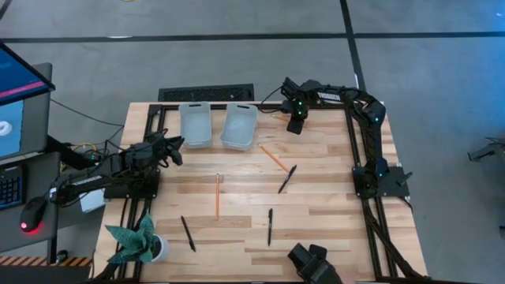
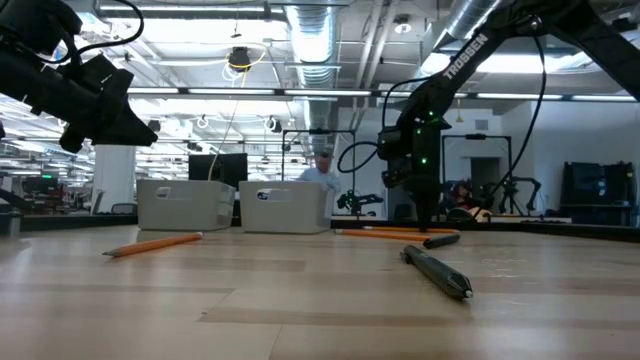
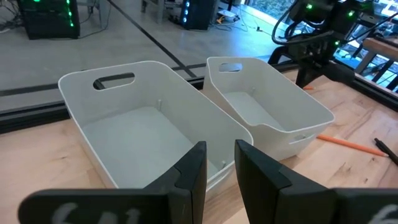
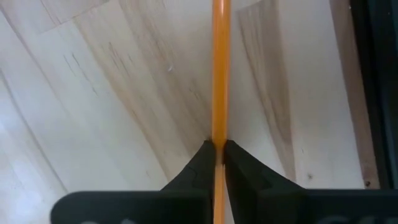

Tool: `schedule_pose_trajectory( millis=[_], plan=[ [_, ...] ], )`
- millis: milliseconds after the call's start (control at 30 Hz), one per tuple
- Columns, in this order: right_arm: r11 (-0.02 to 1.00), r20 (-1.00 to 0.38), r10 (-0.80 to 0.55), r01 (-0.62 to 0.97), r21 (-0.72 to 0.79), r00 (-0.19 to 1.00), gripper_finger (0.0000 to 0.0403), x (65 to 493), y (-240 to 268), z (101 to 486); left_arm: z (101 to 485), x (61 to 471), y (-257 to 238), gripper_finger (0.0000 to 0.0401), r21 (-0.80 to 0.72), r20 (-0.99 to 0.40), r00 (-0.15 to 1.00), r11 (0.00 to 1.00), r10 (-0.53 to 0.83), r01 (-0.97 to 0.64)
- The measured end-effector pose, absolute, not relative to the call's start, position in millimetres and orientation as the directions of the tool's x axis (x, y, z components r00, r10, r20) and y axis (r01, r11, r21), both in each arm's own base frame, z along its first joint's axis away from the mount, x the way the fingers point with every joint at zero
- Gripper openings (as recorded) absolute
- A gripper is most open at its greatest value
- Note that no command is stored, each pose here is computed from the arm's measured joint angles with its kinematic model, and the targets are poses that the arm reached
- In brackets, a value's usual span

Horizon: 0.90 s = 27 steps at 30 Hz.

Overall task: Sort pens & pencils
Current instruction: Put the top orange pencil into the right gray bin

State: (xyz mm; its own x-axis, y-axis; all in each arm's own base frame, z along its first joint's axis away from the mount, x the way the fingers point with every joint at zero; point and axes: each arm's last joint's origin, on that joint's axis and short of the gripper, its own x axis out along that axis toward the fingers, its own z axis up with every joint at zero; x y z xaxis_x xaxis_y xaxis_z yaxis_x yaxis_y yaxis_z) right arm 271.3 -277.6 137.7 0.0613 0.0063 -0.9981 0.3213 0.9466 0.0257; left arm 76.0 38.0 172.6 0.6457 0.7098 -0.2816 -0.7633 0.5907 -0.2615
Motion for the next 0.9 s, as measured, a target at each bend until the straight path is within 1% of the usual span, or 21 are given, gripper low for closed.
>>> schedule_pose_trajectory(
  millis=[400,633,767,900],
  plan=[
    [0.946,-0.998,0.007,0.323,0.028,0.064,0.0044,278,-284,159,173,76,38,0.0073,-0.272,-0.282,0.646,0.587,0.710,-0.763],
    [0.931,-0.998,0.048,0.359,0.062,0.048,0.0035,279,-284,178,173,76,38,0.0073,-0.273,-0.281,0.646,0.586,0.710,-0.763],
    [0.924,-0.993,0.078,0.368,0.104,0.085,0.0024,282,-285,191,173,76,38,0.0073,-0.273,-0.282,0.646,0.586,0.710,-0.763],
    [0.927,-0.990,0.065,0.360,0.106,0.123,0.0022,287,-287,200,173,76,38,0.0073,-0.273,-0.281,0.646,0.586,0.710,-0.763]
  ],
)
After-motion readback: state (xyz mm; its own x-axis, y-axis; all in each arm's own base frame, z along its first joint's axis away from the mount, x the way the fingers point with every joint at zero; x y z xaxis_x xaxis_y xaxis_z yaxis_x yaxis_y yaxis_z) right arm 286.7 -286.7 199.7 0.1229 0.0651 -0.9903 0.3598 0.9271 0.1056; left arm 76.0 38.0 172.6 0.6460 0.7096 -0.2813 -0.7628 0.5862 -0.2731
